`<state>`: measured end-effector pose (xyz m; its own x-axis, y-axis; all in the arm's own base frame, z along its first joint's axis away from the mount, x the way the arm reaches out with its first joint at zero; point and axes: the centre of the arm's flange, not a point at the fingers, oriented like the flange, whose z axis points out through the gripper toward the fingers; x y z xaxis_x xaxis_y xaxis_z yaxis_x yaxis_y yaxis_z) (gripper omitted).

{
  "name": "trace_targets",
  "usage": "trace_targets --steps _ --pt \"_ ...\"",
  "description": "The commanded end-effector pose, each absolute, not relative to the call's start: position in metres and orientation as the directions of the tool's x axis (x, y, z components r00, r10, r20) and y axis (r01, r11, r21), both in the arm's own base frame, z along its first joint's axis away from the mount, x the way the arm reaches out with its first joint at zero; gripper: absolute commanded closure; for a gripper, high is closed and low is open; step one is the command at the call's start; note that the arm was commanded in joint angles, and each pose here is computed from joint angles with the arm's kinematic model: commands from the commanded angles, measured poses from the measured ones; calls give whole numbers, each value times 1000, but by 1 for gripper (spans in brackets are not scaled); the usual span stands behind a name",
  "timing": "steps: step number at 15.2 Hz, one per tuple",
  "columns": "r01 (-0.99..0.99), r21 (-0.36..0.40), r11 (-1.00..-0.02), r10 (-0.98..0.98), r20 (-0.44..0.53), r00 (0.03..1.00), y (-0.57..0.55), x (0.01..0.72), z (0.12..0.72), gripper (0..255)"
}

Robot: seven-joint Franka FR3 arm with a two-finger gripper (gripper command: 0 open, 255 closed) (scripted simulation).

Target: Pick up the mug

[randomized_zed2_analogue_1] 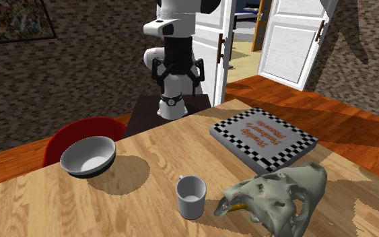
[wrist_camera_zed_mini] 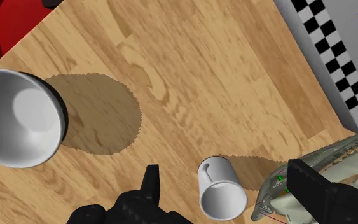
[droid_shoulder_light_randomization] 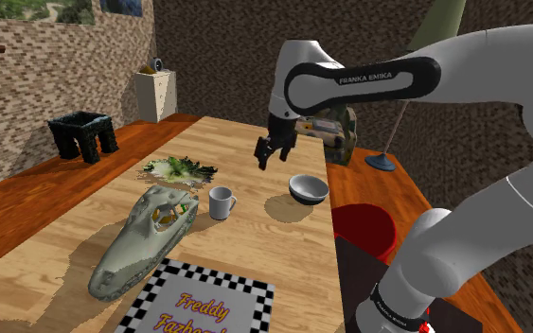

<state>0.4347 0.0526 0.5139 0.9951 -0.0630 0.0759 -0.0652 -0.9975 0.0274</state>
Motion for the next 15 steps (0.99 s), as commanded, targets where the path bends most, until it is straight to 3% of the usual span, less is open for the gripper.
trace_targets --steps 1,15 --pt "-59 31 -998 -57 70 996 61 456 496 0" --pt "-17 57 -998 -16 18 1000 109 588 366 0"
